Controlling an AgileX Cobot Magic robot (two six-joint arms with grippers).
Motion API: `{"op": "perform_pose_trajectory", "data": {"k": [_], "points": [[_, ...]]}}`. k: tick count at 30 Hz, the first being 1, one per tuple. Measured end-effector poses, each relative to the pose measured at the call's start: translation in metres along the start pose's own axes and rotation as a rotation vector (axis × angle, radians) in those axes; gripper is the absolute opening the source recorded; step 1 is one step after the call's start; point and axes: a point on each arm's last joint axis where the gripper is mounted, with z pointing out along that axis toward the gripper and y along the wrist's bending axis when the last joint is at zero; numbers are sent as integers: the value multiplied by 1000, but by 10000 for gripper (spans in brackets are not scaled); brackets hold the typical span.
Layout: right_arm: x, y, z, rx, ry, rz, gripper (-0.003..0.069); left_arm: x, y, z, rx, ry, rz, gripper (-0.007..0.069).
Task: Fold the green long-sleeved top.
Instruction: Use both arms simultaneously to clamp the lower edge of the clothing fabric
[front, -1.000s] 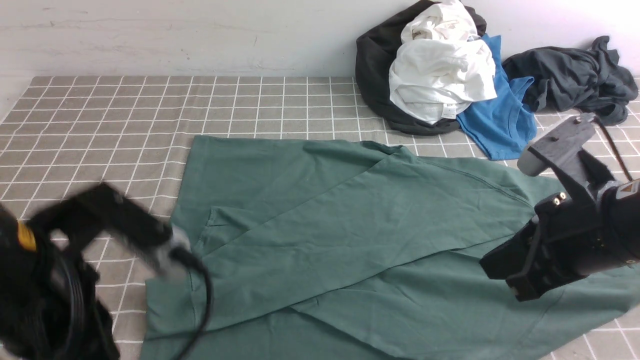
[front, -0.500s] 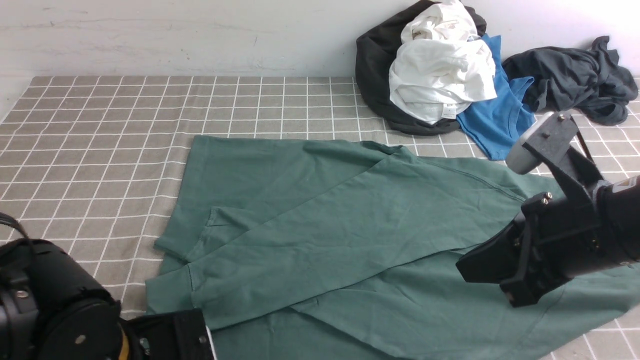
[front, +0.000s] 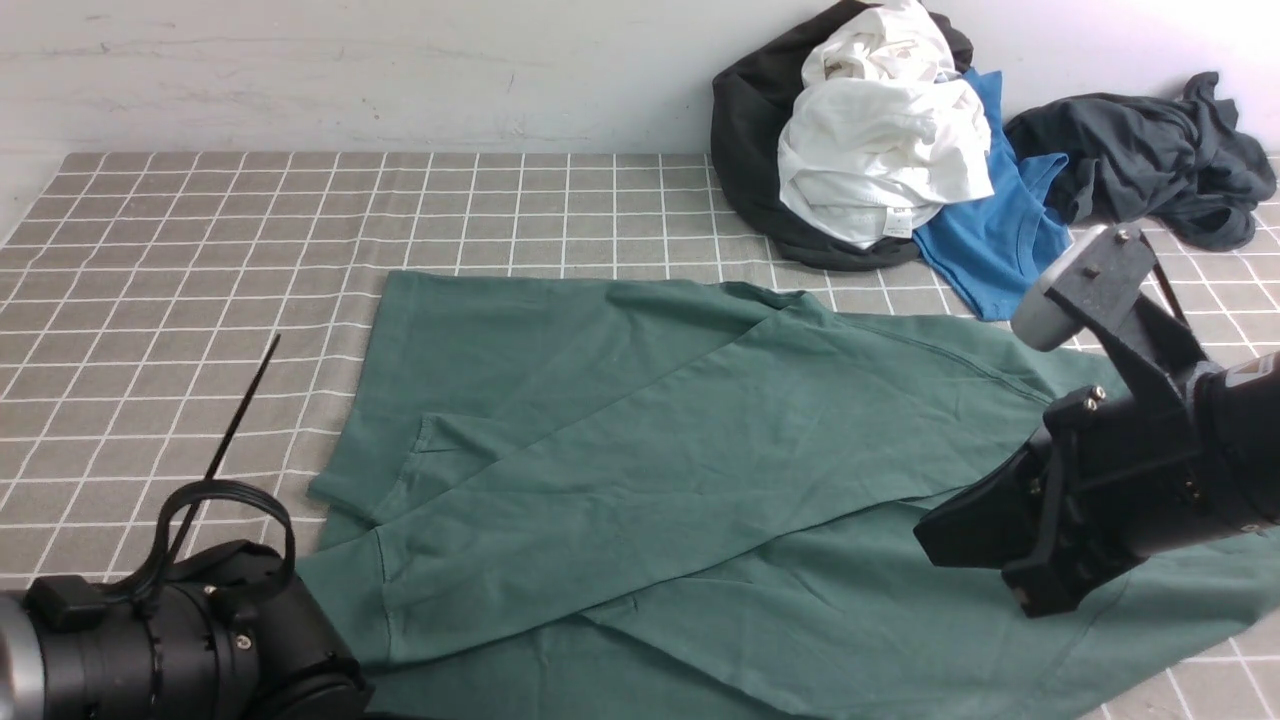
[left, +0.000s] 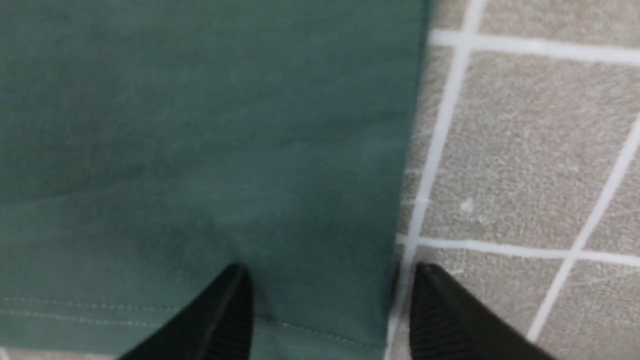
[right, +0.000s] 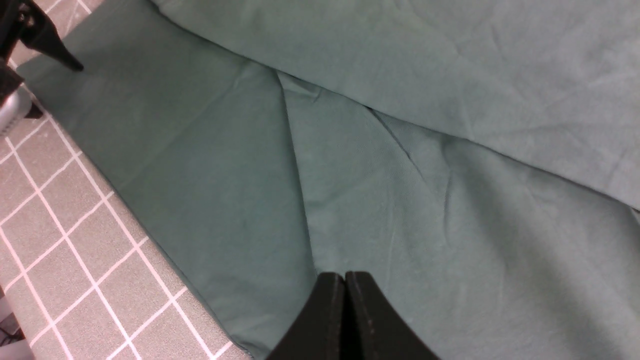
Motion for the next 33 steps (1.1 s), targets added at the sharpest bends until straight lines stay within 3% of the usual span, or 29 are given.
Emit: {"op": "perform_pose_trajectory", "data": {"k": [4,5,8,12,16,24,29,33], "points": [[0,-1,0,8,-5,-2,-14,1,1,0,-31,7,-3,194],[-1,-1,0,15,-11,-5,-14,0,3,-1,-69,2,-2,100],[-2,1,-5,29,-30,-20,-14,-1,6,-11,-109,-16,-41,22],[-5,10,-27,92,-96,-87,-14,8,6,-42,-172,-59,-193,2],[-3,16,-42,153,-97,-160,-14,20,2,-59,-220,-92,-254,2],[31,3,-16,142,169,-203,-1,51,1,-86,-305,-189,-393,3],[62,-16,15,151,367,-243,157,58,4,-87,-272,-215,-490,3],[79,-33,32,167,512,-365,339,55,2,-86,-236,-250,-516,3]]}}
